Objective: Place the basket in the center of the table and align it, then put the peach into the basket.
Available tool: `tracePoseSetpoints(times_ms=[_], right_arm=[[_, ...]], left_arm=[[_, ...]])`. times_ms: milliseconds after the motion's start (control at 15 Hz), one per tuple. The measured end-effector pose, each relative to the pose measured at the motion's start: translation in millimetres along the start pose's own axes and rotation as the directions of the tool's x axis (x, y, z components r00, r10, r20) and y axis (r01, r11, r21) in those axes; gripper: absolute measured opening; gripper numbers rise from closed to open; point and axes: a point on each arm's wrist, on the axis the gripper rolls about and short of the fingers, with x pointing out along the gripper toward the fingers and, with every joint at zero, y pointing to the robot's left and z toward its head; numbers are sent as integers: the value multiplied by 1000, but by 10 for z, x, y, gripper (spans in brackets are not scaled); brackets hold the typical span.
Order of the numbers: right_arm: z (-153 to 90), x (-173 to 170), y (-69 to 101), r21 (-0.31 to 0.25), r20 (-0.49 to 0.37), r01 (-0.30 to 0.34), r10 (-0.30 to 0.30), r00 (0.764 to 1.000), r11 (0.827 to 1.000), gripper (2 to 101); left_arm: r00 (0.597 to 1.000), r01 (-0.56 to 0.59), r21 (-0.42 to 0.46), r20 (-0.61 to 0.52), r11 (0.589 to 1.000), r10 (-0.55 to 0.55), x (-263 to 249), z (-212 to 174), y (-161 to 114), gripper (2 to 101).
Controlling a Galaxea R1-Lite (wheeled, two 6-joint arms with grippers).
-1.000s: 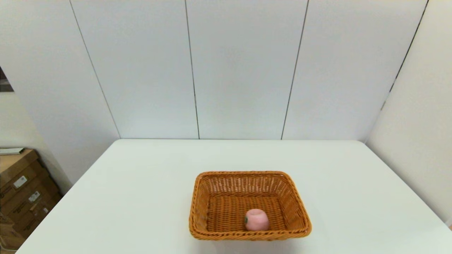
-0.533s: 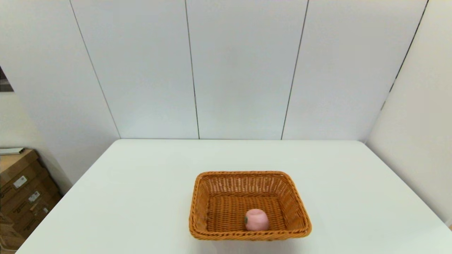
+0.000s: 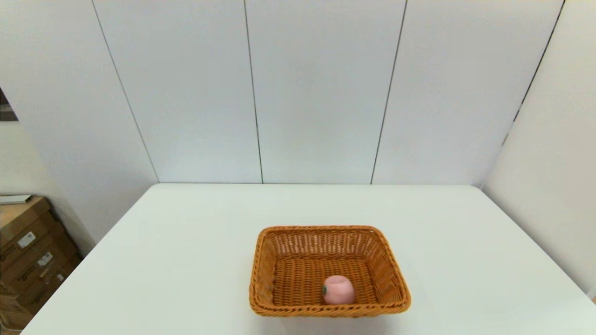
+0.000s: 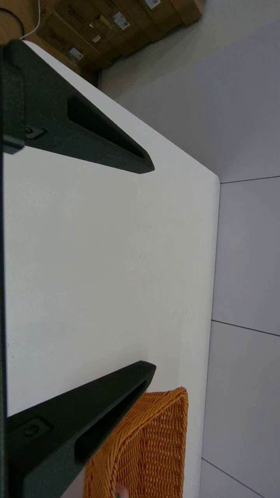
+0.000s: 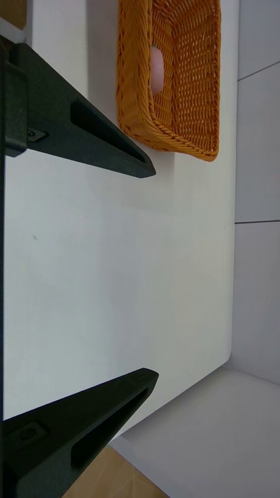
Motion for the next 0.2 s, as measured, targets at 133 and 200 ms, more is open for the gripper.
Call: tracePoseSetpoints(times_ms=[133,200], right_arm=[[1,0,0,10,0,1,-1,1000,1000,971],[1,0,0,10,0,1,-1,1000,1000,971]], left_arm=[[1000,0,0,0,1000,0,0,0,0,978],[1000,0,0,0,1000,0,0,0,0,978]])
